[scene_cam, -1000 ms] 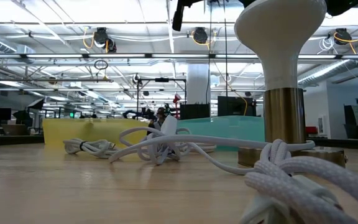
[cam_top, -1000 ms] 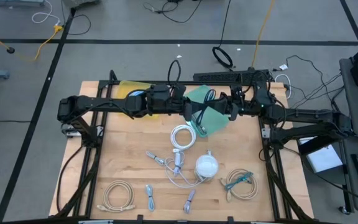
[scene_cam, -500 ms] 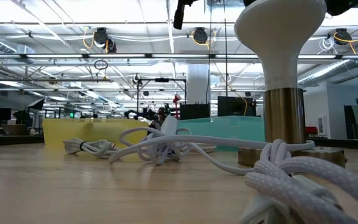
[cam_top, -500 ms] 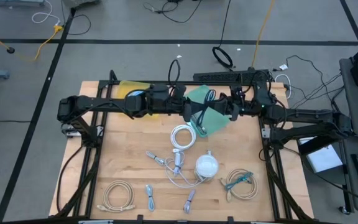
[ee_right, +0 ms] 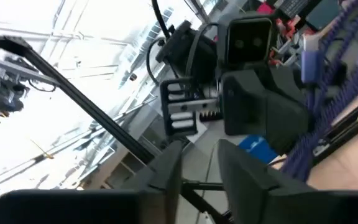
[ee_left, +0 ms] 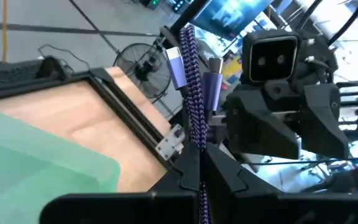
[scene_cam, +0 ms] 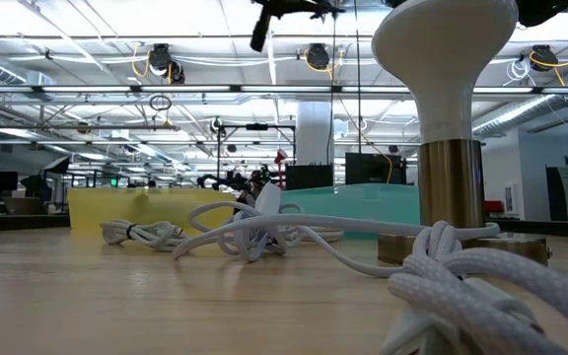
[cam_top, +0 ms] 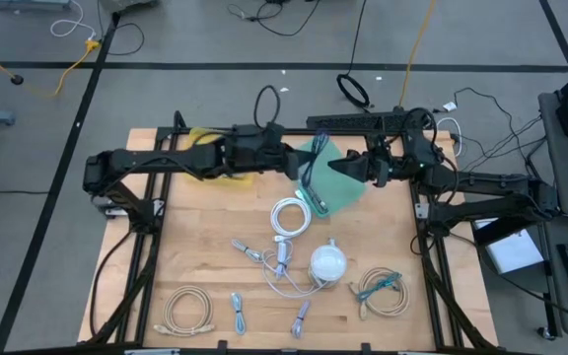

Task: Pick & Place USB Port
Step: Put the dark blue charger cable into the green bin

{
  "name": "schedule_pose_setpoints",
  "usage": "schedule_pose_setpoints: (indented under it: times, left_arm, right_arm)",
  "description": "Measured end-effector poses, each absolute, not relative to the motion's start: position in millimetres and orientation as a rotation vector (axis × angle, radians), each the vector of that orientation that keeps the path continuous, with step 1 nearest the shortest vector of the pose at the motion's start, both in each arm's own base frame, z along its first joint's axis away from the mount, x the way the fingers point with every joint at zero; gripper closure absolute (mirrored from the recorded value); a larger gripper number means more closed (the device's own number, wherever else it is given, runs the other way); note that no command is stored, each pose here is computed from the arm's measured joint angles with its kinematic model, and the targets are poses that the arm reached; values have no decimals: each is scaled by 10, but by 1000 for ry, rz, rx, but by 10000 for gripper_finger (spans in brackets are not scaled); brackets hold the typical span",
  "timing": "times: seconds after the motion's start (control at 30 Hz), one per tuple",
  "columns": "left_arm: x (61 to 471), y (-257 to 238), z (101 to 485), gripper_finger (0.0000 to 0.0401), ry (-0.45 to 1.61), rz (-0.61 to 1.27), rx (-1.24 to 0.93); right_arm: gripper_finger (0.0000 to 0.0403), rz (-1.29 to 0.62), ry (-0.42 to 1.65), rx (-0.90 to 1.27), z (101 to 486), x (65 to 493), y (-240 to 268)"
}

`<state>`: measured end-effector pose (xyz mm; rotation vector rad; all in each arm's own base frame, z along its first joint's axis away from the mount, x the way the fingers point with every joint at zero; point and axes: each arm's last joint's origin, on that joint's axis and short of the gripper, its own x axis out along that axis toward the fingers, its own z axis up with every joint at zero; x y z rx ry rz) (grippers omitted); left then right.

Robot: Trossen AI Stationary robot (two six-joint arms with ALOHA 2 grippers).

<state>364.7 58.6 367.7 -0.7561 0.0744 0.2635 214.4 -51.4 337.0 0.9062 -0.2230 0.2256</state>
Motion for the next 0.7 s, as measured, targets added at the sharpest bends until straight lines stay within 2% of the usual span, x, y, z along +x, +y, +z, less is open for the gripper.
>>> schedule_pose_setpoints:
  times: [0.23, 0.37, 0.5, 0.7]
  left_arm:
    - [3420, 502, 3989, 398, -16, 196, -745]
    - [3445, 374, 3973, 398, 8, 153, -763]
    - [3517, 290, 3940, 398, 1, 124, -771]
    - [3682, 376, 3828, 398, -39, 121, -791]
  right_arm:
    - [180, 202, -232, 896, 3367, 2140, -539]
    - [140, 132, -263, 901, 3360, 2131, -600]
    - [121, 102, -258, 896, 3333, 2151, -617]
    - [127, 105, -236, 901, 3273, 2233, -610]
